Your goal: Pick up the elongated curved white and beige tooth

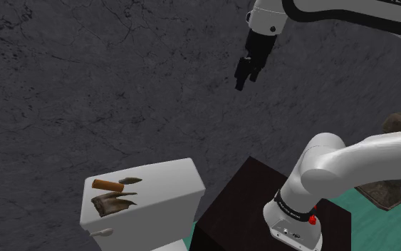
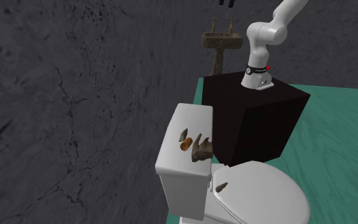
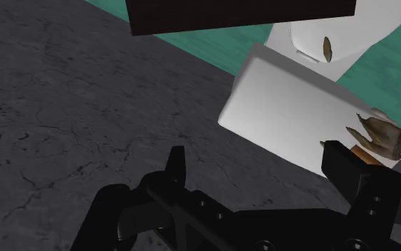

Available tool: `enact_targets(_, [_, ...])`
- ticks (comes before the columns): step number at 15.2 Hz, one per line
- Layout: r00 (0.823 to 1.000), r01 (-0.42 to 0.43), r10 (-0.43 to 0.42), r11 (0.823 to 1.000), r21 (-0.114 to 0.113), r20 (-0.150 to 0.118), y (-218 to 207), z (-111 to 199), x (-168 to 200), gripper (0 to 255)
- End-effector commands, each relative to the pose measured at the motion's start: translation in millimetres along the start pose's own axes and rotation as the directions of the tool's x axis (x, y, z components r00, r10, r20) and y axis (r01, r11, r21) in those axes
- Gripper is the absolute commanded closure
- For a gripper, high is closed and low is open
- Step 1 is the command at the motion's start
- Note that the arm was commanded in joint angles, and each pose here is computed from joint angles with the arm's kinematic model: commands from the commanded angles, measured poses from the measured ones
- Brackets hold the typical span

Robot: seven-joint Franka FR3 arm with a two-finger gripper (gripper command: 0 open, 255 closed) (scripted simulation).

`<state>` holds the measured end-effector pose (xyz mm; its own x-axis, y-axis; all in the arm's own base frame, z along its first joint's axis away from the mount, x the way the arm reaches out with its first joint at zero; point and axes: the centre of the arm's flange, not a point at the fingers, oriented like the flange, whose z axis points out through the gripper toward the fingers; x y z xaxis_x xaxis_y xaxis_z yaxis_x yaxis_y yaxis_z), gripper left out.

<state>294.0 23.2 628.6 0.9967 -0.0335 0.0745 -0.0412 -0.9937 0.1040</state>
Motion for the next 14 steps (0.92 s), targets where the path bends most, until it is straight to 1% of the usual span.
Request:
enact_targets(1, [1.0,0.0,0.0,1.0,0.0,0.0,0.0,0.0,0.0,0])
enact_targets(7, [0.995,0.105,-0.105,0.994,0.023,-0.005,-17.6,61.8,44.3,0])
enact_targets(10, [0.988,0.157,-0.156,0.987,0.034,-0.009,-28.6,92.5,65.7,0])
enact_targets(14, [0.974,0.225,-0.225,0.973,0.049,-0.015,-45.6,133.1,93.5,0])
